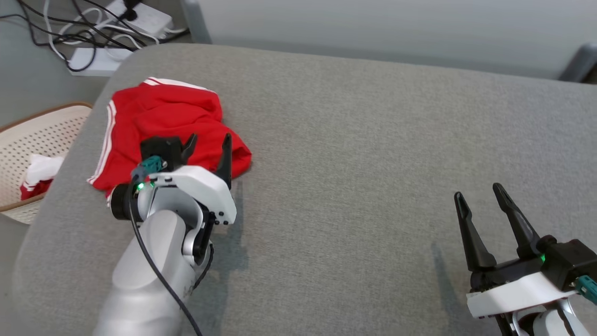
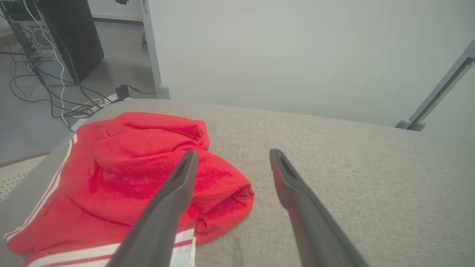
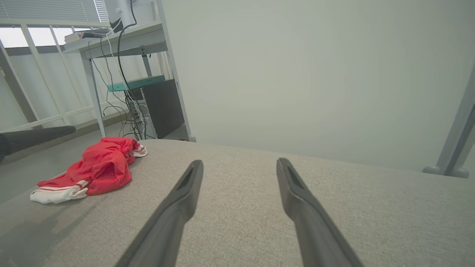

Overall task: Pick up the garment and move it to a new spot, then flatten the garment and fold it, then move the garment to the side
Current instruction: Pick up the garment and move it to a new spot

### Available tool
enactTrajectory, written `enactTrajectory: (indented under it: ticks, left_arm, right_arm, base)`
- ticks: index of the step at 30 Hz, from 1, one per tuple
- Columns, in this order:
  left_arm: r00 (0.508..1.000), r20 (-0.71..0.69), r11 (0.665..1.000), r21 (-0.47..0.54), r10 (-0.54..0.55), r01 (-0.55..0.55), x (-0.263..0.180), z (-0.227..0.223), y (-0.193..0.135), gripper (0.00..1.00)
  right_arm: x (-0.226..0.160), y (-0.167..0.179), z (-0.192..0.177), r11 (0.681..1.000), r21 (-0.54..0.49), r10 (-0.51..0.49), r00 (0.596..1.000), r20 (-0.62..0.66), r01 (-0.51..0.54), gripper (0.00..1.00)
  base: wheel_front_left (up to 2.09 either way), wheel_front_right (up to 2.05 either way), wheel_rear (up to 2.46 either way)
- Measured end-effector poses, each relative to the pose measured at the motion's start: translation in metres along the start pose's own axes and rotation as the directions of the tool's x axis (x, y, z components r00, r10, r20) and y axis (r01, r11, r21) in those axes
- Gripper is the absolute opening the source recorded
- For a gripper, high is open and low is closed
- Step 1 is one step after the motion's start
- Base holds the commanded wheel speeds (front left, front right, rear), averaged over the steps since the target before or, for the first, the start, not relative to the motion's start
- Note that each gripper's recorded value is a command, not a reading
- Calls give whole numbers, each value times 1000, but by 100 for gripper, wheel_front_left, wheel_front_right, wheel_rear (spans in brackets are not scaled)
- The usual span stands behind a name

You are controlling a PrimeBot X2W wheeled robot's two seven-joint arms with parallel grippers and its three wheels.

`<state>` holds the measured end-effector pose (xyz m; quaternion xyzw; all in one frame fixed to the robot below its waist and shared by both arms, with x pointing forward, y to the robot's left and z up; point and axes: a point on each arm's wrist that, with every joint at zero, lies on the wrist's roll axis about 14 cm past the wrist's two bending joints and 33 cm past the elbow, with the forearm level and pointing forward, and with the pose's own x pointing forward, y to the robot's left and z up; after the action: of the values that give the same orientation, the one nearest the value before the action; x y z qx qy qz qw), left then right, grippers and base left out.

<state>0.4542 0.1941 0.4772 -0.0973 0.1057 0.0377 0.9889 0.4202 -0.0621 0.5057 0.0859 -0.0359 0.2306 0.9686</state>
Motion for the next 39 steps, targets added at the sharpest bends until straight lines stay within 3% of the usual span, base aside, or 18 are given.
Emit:
enactTrajectory:
  ticks: [12, 17, 26, 27, 31, 39]
  left_arm:
    - [953, -299, 994, 110, 50, -18, 37, -68, 1, 100]
    - [929, -351, 976, 214, 115, -40, 39, -84, 21, 100]
    - [926, -354, 958, 287, 127, -21, 43, -96, 24, 100]
    - [928, -351, 957, 290, 125, -20, 44, -96, 23, 93]
    - [929, -348, 956, 293, 123, -17, 44, -98, 23, 0]
    - [960, -264, 959, 284, 98, -20, 45, -83, 21, 0]
  right_arm:
    - [-1, -30, -2, 997, 13, -76, 997, 4, 76, 100]
    - [-4, -40, -1, 996, 9, -92, 996, 3, 92, 100]
    - [-9, -44, -3, 996, 5, -94, 996, -9, 94, 100]
    - [-10, -44, -3, 996, 1, -93, 996, -12, 93, 100]
    - [-12, -44, -4, 996, -8, -84, 996, -19, 84, 100]
    - [-14, -42, 1, 997, -14, -79, 997, -10, 79, 100]
  base:
    - [0, 0, 0]
    - [0, 0, 0]
    - [0, 0, 0]
    - [0, 0, 0]
    - [0, 0, 0]
    - [0, 0, 0]
